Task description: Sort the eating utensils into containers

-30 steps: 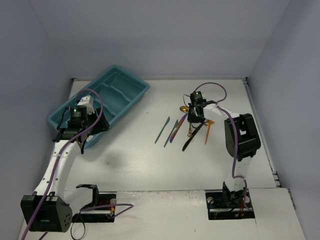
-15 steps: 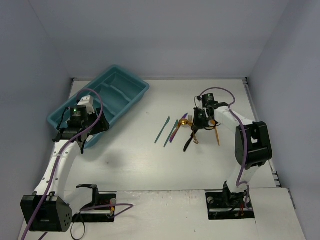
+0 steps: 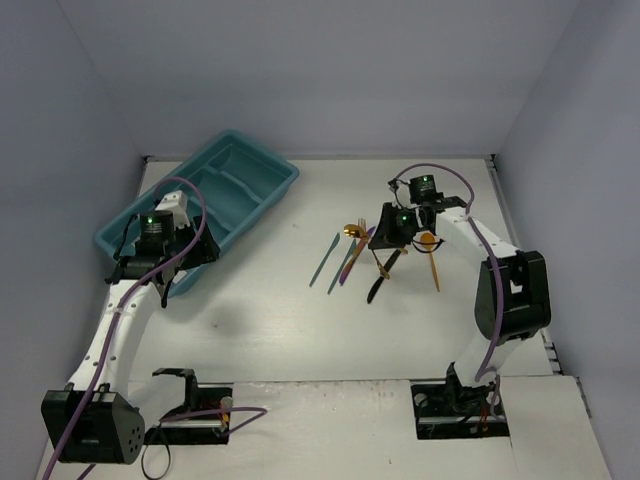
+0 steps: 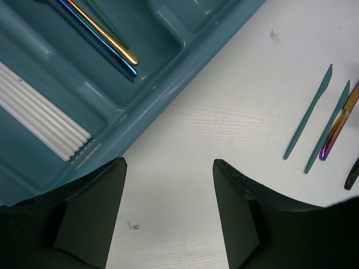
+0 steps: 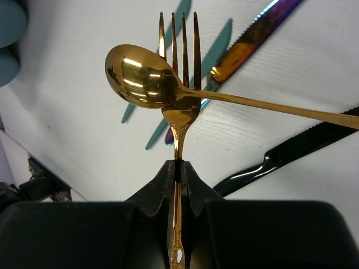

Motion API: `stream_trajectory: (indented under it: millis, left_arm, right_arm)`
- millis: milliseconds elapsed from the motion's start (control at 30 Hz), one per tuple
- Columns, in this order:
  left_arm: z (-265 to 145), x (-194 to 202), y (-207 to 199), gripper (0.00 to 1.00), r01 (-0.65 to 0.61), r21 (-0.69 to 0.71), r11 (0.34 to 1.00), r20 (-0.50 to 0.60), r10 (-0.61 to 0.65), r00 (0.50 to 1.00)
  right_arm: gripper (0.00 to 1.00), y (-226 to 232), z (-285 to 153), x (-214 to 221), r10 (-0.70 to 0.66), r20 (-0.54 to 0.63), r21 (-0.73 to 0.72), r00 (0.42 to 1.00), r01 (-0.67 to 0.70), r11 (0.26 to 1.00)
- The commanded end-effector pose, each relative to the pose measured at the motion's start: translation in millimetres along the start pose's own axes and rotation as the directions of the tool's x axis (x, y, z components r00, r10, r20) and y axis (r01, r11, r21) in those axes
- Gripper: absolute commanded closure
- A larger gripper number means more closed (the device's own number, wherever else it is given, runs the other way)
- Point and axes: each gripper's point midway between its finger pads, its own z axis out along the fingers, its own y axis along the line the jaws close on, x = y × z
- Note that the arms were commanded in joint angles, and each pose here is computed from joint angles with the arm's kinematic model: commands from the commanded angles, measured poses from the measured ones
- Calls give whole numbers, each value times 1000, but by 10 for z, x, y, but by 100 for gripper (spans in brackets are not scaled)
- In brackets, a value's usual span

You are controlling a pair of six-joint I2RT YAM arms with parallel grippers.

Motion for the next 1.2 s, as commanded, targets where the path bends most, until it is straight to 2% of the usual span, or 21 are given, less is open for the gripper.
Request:
stream_trajectory:
  millis: [0,67,133,200,300,500,633,733,933,1033,1167]
  left_arm:
    - [-97,-277,-104,40,-29,37,999,95,26,995]
    - [-90,-276,-105,40,-29,37,999,93,25,995]
    - [-80,-273,-109,40,-27,40,999,90,23,996]
    - [-70,-269,-110,40,-25,40,999,87,22,996]
    - [-61,-253,-111,40,-26,41,999,80,22,997]
    - [-58,-263,-141,40,-27,56,998,85,23,996]
    - [-92,-284,-307,40,-3,132,991,100,-10,995]
    - [-168,-277,-643,40,65,245,967,89,-89,992]
    - [-428,-444,-1579,40,99,453,886,145,-183,972]
    - [-471,-489,-1887,40,71,485,872,164,-171,972]
    - [-437,-533,-2180,40,-24,485,874,198,-83,977]
  right_arm:
    - [100,613,-640,-472,-130,209,-116,969,157,981]
    - [100,552,-748,-580,-144,271,-38,952,160,986]
    - [100,451,-679,-547,-133,258,-9,957,140,990]
    - [100,444,-552,-455,-115,214,-53,970,129,990]
    - [100,633,-482,-354,-75,193,-200,978,114,973]
    - [100,690,-569,-451,-102,238,-185,966,148,971]
    - [100,747,-482,-396,-155,234,-156,960,194,969]
    - [100,931,-423,-337,-241,247,-118,939,276,954]
    - [100,1407,-431,-256,-379,331,-55,864,418,907]
    - [100,1587,-486,-240,-415,377,-39,828,462,886]
    - [100,1805,-550,-173,-436,408,-63,802,502,863]
